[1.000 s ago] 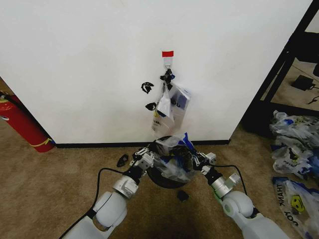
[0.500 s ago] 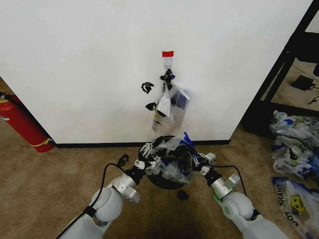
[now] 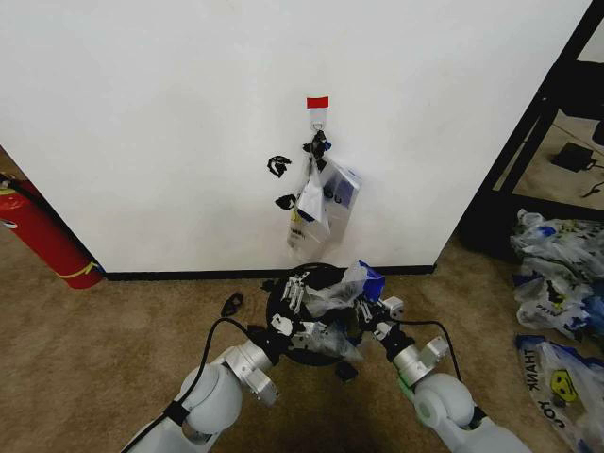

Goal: Pick up the garbage bag from the wall and place it over the trash bin.

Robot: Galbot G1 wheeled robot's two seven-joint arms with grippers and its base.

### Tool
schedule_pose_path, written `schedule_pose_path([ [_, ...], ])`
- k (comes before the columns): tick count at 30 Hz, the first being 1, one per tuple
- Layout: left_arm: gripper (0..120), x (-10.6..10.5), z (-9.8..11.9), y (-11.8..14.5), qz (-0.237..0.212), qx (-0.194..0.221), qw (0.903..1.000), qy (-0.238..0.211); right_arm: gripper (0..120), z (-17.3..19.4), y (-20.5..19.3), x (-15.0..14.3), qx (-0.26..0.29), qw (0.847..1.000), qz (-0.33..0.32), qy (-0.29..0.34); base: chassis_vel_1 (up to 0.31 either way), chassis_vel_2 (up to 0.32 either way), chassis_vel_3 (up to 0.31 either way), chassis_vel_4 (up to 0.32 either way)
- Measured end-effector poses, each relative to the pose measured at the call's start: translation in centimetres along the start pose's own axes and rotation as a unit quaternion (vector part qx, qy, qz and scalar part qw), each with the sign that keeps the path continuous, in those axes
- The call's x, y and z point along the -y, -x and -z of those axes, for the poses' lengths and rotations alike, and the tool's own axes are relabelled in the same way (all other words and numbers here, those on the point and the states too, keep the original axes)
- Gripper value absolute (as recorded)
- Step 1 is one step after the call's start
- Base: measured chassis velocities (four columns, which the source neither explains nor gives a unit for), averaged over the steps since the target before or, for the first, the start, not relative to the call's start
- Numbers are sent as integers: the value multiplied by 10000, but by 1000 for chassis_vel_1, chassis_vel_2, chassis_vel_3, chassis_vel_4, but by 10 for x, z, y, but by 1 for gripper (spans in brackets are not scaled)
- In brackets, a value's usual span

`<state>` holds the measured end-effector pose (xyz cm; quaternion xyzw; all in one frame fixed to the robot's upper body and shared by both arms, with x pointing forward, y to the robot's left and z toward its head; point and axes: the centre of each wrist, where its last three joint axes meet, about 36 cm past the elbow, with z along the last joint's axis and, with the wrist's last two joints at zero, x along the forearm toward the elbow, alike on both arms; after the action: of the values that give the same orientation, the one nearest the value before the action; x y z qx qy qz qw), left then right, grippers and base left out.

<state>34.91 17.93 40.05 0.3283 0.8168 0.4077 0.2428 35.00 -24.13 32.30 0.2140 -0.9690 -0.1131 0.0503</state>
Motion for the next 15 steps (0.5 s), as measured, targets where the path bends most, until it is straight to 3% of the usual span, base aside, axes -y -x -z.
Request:
schedule_pose_path([
  [4,100,-2,1,-4,-28,-1,9999,-139,1,12,-7,-6,-386,9989,-213,184,0,0,0,0],
  [5,100,-4,3,-6,-116,41,9996,-247,1,24,-11,-12,-858,9944,-417,455,0,0,0,0],
  [8,100,-6,7,-7,-269,133,9991,-291,1,35,-11,-18,-1481,9826,-663,901,0,0,0,0],
  [15,100,-5,14,-7,-388,241,9984,-346,1,14,-6,-13,-1797,9747,-864,1014,0,0,0,0],
])
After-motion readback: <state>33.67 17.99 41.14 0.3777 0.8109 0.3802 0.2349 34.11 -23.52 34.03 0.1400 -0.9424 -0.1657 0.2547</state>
